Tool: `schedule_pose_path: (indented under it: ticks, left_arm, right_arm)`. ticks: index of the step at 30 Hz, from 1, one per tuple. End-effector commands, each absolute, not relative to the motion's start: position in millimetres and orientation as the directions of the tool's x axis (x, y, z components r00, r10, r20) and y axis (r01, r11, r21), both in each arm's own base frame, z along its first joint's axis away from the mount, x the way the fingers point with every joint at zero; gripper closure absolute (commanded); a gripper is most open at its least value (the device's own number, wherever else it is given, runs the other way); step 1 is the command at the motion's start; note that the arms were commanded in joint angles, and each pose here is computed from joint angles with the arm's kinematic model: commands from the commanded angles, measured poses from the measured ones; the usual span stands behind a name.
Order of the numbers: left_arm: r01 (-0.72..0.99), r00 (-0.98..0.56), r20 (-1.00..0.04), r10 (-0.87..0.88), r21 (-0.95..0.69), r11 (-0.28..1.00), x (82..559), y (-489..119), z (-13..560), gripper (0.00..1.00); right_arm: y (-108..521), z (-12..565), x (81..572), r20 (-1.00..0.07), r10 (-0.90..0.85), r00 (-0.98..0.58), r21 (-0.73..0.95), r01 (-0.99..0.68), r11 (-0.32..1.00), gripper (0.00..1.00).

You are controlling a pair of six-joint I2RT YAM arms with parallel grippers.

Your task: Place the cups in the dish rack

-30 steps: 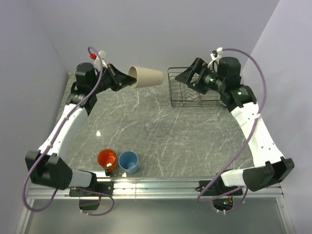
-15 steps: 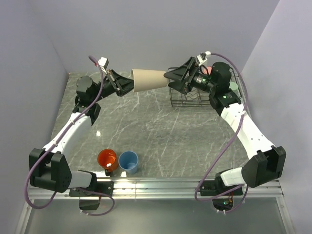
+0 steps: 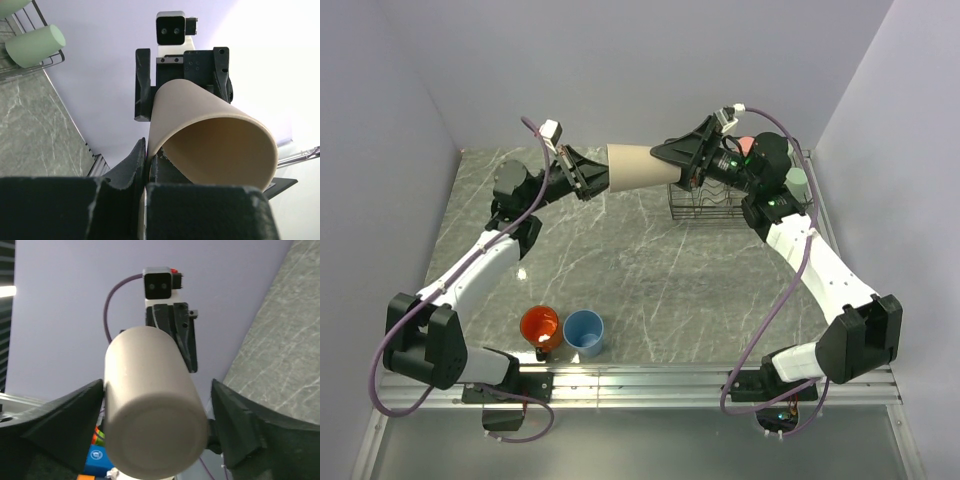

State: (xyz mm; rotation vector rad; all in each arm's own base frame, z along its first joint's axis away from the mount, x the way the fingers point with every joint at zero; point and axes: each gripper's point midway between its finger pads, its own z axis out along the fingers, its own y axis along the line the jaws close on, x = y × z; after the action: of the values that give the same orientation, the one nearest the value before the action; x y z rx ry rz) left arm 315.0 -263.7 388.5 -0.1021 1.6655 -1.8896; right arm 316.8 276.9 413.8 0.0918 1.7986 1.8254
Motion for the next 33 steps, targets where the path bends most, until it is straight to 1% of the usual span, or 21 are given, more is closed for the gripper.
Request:
schedule_pose_path:
  ticks: [1,2,3,5,6,8,11,12,14,15,20,33]
  left_arm:
    - [0.484,-0.764,-0.385,-0.518,-0.872,-0.066,307.4,-263.1,419.5,1.0]
    - [0.487,-0.759,-0.388,-0.523,-0.871,-0.061,307.4,-262.4,421.4,1.0]
    - [0.485,-0.756,-0.39,-0.526,-0.873,-0.05,308.5,-262.3,420.3,1.0]
    - [0.486,-0.741,-0.399,-0.54,-0.874,-0.021,310.2,-260.4,420.9,1.0]
    - [0.485,-0.737,-0.401,-0.544,-0.875,-0.012,311.2,-260.0,420.3,1.0]
    - [0.482,-0.721,-0.4,-0.566,-0.876,0.006,313.1,-257.1,420.4,1.0]
    - [0.47,-0.691,-0.405,-0.599,-0.881,0.054,317.5,-252.4,419.3,1.0]
    - [0.467,-0.682,-0.41,-0.606,-0.881,0.07,319.2,-250.7,418.8,1.0]
    - [0.462,-0.662,-0.421,-0.621,-0.881,0.105,320.9,-247.7,418.4,1.0]
    - [0.468,-0.651,-0.431,-0.624,-0.876,0.116,321.7,-246.8,419.5,1.0]
    - [0.464,-0.64,-0.435,-0.633,-0.876,0.132,321.9,-244.4,418.7,1.0]
    - [0.47,-0.675,-0.43,-0.6,-0.877,0.1,314.9,-253.3,412.9,1.0]
  right_arm:
    - [279.9,432.8,307.8,-0.373,0.419,-0.828,0.915,-0.402,0.02,0.15]
    - [279.8,433.5,306.0,-0.371,0.416,-0.831,0.916,-0.401,0.015,0.18]
    - [279.6,433.8,305.3,-0.373,0.415,-0.83,0.915,-0.404,0.014,0.23]
    - [278.9,434.0,303.7,-0.372,0.416,-0.83,0.915,-0.402,0.015,0.29]
    - [278.9,432.8,303.8,-0.37,0.415,-0.831,0.916,-0.4,0.017,0.31]
    - [278.8,433.1,302.0,-0.364,0.416,-0.834,0.919,-0.395,0.013,0.31]
    - [277.7,434.5,301.5,-0.357,0.42,-0.834,0.921,-0.389,0.008,0.22]
    - [277.8,434.3,302.2,-0.355,0.422,-0.834,0.922,-0.388,0.008,0.16]
    - [277.4,436.6,301.4,-0.355,0.424,-0.834,0.921,-0.389,0.005,0.07]
    - [277.8,435.8,301.3,-0.353,0.423,-0.835,0.922,-0.386,0.007,0.06]
    - [276.6,436.8,301.8,-0.351,0.432,-0.831,0.923,-0.386,0.007,0.06]
    - [274.8,431.8,312.8,-0.327,0.476,-0.816,0.931,-0.365,0.013,0.11]
